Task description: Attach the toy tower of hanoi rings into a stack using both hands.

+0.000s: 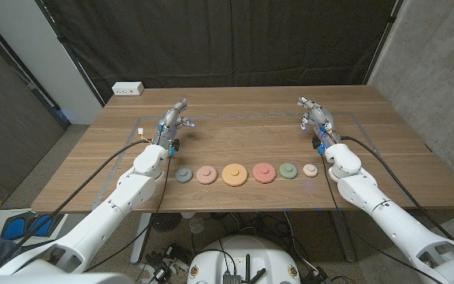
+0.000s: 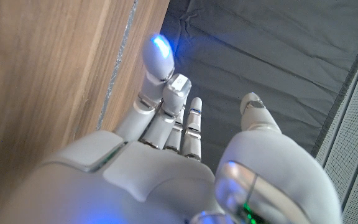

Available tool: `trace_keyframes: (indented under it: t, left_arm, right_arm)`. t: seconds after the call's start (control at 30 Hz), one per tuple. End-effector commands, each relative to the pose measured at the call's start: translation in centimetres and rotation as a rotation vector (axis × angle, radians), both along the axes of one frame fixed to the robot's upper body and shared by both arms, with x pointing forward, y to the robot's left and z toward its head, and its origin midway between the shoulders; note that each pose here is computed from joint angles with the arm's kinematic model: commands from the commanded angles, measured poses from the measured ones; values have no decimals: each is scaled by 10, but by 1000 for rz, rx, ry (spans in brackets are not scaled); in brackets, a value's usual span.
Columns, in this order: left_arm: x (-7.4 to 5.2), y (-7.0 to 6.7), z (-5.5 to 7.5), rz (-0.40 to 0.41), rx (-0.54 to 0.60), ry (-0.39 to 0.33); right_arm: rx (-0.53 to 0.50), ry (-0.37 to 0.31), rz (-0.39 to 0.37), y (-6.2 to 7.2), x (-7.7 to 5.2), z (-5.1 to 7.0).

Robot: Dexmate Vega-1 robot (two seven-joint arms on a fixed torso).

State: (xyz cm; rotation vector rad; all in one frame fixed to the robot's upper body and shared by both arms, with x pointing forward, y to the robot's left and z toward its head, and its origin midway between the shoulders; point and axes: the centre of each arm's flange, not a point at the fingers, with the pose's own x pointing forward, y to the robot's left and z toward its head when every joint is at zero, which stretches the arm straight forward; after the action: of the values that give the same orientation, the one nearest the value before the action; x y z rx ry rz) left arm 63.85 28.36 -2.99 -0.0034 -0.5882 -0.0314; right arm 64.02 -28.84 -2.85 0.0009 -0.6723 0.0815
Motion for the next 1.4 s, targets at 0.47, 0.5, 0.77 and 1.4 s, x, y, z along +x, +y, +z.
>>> trace_keyframes:
  t: [0.47,0.5,0.77,1.4]
  left_arm:
    - [-4,3,-2,44,30,-57]
    - [-4,3,-1,50,36,-59]
    - [-8,3,4,110,77,-92]
    - [-16,-10,20,256,268,-132]
  right_arm:
    - [-58,-27,-98,4,-6,2]
    - [-63,-28,-107,4,-7,3]
    - [-111,-48,-177,5,-13,3]
    - [-290,-136,-335,10,-30,13]
